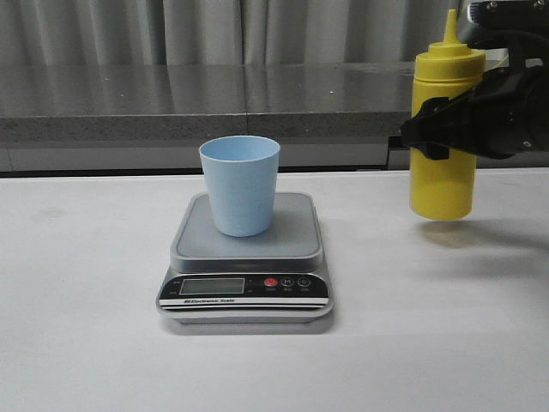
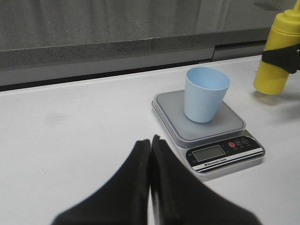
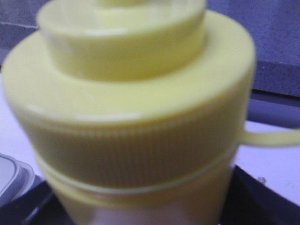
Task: Pour seasoning into cup on scale with both arms
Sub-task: 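Tilt the bottle upright with the right gripper and move it back, then lower the yellow bottle onto the table with the right gripper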
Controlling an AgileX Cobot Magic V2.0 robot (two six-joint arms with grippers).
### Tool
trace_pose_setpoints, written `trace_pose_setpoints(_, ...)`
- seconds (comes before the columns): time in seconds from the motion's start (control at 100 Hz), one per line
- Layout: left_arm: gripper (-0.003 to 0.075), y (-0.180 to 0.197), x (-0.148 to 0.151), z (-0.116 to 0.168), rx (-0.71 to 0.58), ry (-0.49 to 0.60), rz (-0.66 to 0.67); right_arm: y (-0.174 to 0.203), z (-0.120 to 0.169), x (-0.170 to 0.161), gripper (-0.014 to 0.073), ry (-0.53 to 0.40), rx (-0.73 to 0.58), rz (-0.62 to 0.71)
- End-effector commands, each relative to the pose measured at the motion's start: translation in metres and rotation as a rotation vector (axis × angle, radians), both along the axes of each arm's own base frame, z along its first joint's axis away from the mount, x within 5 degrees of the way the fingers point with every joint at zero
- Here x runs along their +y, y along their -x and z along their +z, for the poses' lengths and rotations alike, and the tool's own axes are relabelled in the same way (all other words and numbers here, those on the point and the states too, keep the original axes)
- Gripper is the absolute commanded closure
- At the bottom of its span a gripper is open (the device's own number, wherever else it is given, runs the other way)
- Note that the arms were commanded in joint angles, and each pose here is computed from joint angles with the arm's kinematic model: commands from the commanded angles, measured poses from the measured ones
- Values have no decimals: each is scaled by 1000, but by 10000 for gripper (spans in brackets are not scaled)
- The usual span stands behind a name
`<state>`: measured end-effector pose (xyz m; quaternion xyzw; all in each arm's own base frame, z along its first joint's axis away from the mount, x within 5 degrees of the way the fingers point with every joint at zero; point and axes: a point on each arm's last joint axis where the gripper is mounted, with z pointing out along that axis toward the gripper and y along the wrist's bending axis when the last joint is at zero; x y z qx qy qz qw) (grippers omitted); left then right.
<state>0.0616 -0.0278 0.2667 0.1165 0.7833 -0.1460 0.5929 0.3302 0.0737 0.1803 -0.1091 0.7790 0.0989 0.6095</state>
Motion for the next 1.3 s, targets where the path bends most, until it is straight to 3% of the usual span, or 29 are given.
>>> trace_pose_setpoints(0.0,741,-2,0,14,-73,51,17,-5,22,0,653,-49,-151,4)
trace_pose_setpoints(0.57,741,-2,0,14,-73,51,17,-11,1,2,634,-65,-149,11)
trace_pose_setpoints(0.71,741,-2,0,14,-73,51,17,-11,1,2,497,-65,-149,11)
trace_pose_setpoints(0.9,741,-2,0,14,-73,51,17,-8,1,2,178,-75,-169,12)
trace_pose_setpoints(1.04,741,-2,0,14,-73,51,17,-3,-2,0,-11,-87,-173,0)
trace_pose_setpoints(1.11,741,-2,0,14,-73,51,17,-2,-4,-1,-69,-87,-166,-3)
trace_pose_setpoints(1.29,741,-2,0,14,-73,51,17,2,-6,-1,-69,-107,-160,-5)
